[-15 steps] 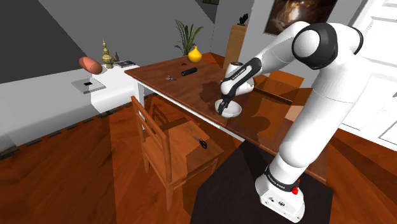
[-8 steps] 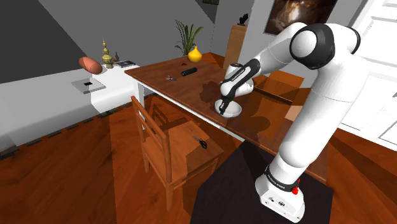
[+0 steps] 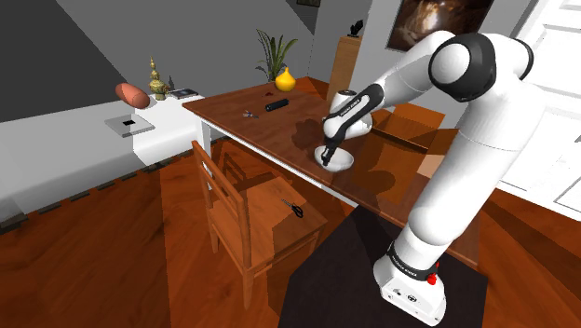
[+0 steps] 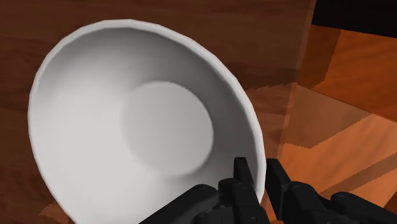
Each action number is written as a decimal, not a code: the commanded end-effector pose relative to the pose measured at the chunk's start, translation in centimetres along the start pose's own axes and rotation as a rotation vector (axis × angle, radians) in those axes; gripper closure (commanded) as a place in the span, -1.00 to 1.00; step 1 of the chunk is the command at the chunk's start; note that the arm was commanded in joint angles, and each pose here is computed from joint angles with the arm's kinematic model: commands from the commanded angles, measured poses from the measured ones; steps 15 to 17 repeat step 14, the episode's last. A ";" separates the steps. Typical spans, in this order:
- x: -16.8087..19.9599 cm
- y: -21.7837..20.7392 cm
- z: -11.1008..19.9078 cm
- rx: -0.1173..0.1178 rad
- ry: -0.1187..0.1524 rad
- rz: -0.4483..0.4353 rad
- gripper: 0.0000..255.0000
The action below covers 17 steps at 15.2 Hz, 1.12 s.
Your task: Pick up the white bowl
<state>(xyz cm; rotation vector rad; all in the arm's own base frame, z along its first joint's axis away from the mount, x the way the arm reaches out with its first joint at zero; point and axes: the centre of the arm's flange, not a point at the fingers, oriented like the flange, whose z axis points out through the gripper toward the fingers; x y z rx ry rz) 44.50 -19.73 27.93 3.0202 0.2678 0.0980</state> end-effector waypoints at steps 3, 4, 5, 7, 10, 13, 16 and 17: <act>0.2 0.3 -2.0 0.000 0.000 0.000 1.00; 0.2 0.3 -2.5 0.000 0.000 0.000 1.00; 0.2 0.4 -3.1 0.000 0.000 0.000 1.00; 0.3 0.5 -4.1 0.000 0.000 0.000 1.00; 0.4 0.7 -5.7 0.000 0.000 0.000 1.00; 0.4 0.8 -6.8 0.000 0.000 0.000 1.00; 0.4 0.8 -6.8 0.000 0.000 0.000 1.00; 0.4 0.8 -6.8 0.000 0.000 0.000 1.00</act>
